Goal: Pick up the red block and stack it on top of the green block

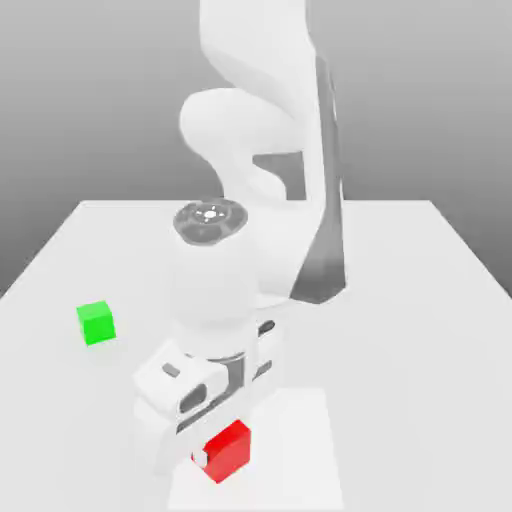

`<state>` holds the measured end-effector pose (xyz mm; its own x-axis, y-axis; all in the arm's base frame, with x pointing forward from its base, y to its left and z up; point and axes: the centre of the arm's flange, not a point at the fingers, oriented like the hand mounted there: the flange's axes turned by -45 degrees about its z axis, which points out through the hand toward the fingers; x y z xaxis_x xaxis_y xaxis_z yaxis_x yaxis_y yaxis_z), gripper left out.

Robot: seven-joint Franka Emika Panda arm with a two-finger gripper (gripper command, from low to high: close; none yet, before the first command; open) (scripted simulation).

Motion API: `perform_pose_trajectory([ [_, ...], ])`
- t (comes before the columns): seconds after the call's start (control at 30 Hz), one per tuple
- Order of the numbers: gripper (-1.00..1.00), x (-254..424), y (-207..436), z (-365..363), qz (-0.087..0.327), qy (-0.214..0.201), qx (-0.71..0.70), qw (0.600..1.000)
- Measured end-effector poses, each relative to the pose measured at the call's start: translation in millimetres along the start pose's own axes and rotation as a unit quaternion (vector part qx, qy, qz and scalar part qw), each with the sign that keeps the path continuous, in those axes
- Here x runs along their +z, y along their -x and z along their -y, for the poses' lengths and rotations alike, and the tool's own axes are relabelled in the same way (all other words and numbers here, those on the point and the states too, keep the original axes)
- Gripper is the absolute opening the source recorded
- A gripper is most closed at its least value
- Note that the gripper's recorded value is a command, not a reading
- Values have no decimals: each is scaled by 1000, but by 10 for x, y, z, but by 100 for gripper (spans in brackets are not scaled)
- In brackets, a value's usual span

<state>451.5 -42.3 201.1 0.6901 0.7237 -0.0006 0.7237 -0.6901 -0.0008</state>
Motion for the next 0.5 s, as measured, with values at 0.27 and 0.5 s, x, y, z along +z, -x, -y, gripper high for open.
perform_pose_trajectory([
  [0.27,-100,-425,1415,-421,12,7,219,976],
  [0.5,-100,-565,2431,-278,16,7,386,923],
])
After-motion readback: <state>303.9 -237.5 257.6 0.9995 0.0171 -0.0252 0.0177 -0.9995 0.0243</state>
